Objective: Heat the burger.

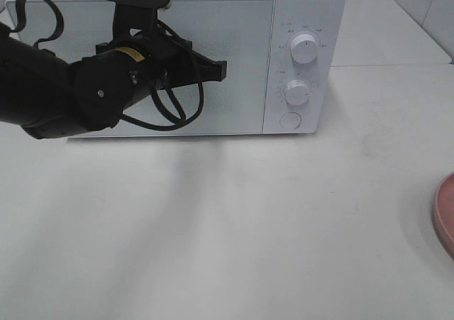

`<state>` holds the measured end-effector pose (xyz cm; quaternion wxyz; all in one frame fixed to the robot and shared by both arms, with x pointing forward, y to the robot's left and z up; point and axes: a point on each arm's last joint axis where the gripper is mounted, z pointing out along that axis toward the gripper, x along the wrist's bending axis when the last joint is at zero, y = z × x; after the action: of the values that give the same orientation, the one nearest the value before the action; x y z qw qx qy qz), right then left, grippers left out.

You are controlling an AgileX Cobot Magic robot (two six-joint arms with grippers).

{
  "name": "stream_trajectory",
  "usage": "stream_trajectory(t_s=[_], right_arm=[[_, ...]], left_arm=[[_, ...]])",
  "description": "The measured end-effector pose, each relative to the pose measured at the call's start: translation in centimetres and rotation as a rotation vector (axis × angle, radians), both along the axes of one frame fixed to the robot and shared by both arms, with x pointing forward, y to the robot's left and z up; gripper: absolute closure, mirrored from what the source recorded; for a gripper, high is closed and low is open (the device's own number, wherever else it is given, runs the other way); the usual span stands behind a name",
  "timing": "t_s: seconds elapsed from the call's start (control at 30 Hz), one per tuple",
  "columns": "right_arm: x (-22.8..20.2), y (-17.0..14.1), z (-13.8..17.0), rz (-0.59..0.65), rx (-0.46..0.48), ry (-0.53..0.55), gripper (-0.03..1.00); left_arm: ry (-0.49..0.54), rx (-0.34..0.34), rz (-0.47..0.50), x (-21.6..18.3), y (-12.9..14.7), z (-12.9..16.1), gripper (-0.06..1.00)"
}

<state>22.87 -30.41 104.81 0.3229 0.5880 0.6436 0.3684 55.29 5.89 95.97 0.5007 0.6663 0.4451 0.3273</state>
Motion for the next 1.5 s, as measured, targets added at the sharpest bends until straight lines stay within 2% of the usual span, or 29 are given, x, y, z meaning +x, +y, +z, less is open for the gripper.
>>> stream_trajectory(t_s=[0.13, 0.17, 0.2, 0.23, 0.27, 0.3, 0.33, 0.37, 0.4, 0.43, 0.5, 0.53, 0.6, 0.63, 0.67, 0.73, 0.77, 0.8, 0.87, 0.9, 1.03, 1.2, 1.27, 1.37, 1.43, 1.47, 1.5], right_arm=[[0.0, 0.0, 0.0, 0.0, 0.0, 0.0, 0.2], [0.0, 0.0, 0.0, 0.0, 0.0, 0.0, 0.2], [0.0, 0.0, 0.0, 0.0, 0.0, 0.0, 0.2], [0.0, 0.0, 0.0, 0.0, 0.0, 0.0, 0.2], [0.0, 0.0, 0.0, 0.0, 0.0, 0.0, 0.2], [0.0, 0.0, 0.0, 0.0, 0.0, 0.0, 0.2], [0.0, 0.0, 0.0, 0.0, 0.0, 0.0, 0.2], [0.0, 0.0, 0.0, 0.0, 0.0, 0.0, 0.2], [0.0, 0.0, 0.0, 0.0, 0.0, 0.0, 0.2], [0.0, 0.0, 0.0, 0.0, 0.0, 0.0, 0.2], [0.0, 0.0, 0.0, 0.0, 0.0, 0.0, 0.2], [0.0, 0.0, 0.0, 0.0, 0.0, 0.0, 0.2], [0.0, 0.0, 0.0, 0.0, 0.0, 0.0, 0.2], [0.0, 0.0, 0.0, 0.0, 0.0, 0.0, 0.2], [0.0, 0.0, 0.0, 0.0, 0.0, 0.0, 0.2], [0.0, 0.0, 0.0, 0.0, 0.0, 0.0, 0.2], [0.0, 0.0, 0.0, 0.0, 0.0, 0.0, 0.2], [0.0, 0.0, 0.0, 0.0, 0.0, 0.0, 0.2], [0.0, 0.0, 0.0, 0.0, 0.0, 0.0, 0.2], [0.0, 0.0, 0.0, 0.0, 0.0, 0.0, 0.2], [0.0, 0.0, 0.0, 0.0, 0.0, 0.0, 0.2], [0.0, 0.0, 0.0, 0.0, 0.0, 0.0, 0.2], [0.0, 0.0, 0.0, 0.0, 0.0, 0.0, 0.2], [0.0, 0.0, 0.0, 0.0, 0.0, 0.0, 0.2], [0.0, 0.0, 0.0, 0.0, 0.0, 0.0, 0.2], [0.0, 0.0, 0.0, 0.0, 0.0, 0.0, 0.2], [0.0, 0.0, 0.0, 0.0, 0.0, 0.0, 0.2]], left_arm=[[0.086, 0.053, -0.067, -1.8, 0.0, -0.4, 0.94], [0.161, 0.085, -0.109, -2.5, 0.1, -0.7, 0.86], [0.161, 0.085, -0.109, -2.5, 0.1, -0.7, 0.86], [0.23, 0.115, -0.153, -3.2, 0.1, -0.8, 0.73], [0.23, 0.115, -0.153, -3.2, 0.1, -0.8, 0.73], [0.267, 0.129, -0.175, -3.5, 0.2, -0.9, 0.63], [0.334, 0.15, -0.211, -3.9, 0.3, -1.0, 0.4], [0.334, 0.15, -0.211, -3.9, 0.3, -1.0, 0.4], [0.418, 0.169, -0.245, -4.4, 0.7, -1.2, 0.16], [0.418, 0.169, -0.245, -4.4, 0.7, -1.2, 0.16], [0.534, 0.198, -0.277, -4.6, 1.8, -1.5, 0.0], [0.534, 0.198, -0.277, -4.6, 1.8, -1.5, 0.0], [0.64, 0.23, -0.298, -4.6, 3.4, -1.6, -0.03], [0.64, 0.23, -0.298, -4.6, 3.4, -1.6, -0.03], [0.704, 0.24, -0.299, -4.5, 4.6, -1.5, -0.04], [0.736, 0.245, -0.301, -4.5, 5.3, -1.3, -0.04], [0.804, 0.246, -0.306, -4.7, 6.6, -0.9, -0.04], [0.804, 0.246, -0.306, -4.7, 6.6, -0.9, -0.04], [0.879, 0.228, -0.304, -4.9, 8.5, 0.2, -0.04], [0.879, 0.228, -0.304, -4.9, 8.5, 0.2, -0.04], [0.984, 0.187, -0.294, -5.7, 11.8, 2.4, -0.04], [1.015, 0.151, -0.271, -6.6, 14.3, 4.4, -0.04], [1.036, 0.123, -0.217, -7.3, 16.3, 5.8, -0.04], [1.049, 0.115, -0.17, -7.8, 17.7, 6.6, -0.04], [1.049, 0.112, -0.072, -8.6, 19.7, 7.8, -0.04], [1.049, 0.112, -0.072, -8.6, 19.7, 7.8, -0.04], [1.04, 0.099, 0.002, -9.0, 20.9, 8.5, -0.04]])
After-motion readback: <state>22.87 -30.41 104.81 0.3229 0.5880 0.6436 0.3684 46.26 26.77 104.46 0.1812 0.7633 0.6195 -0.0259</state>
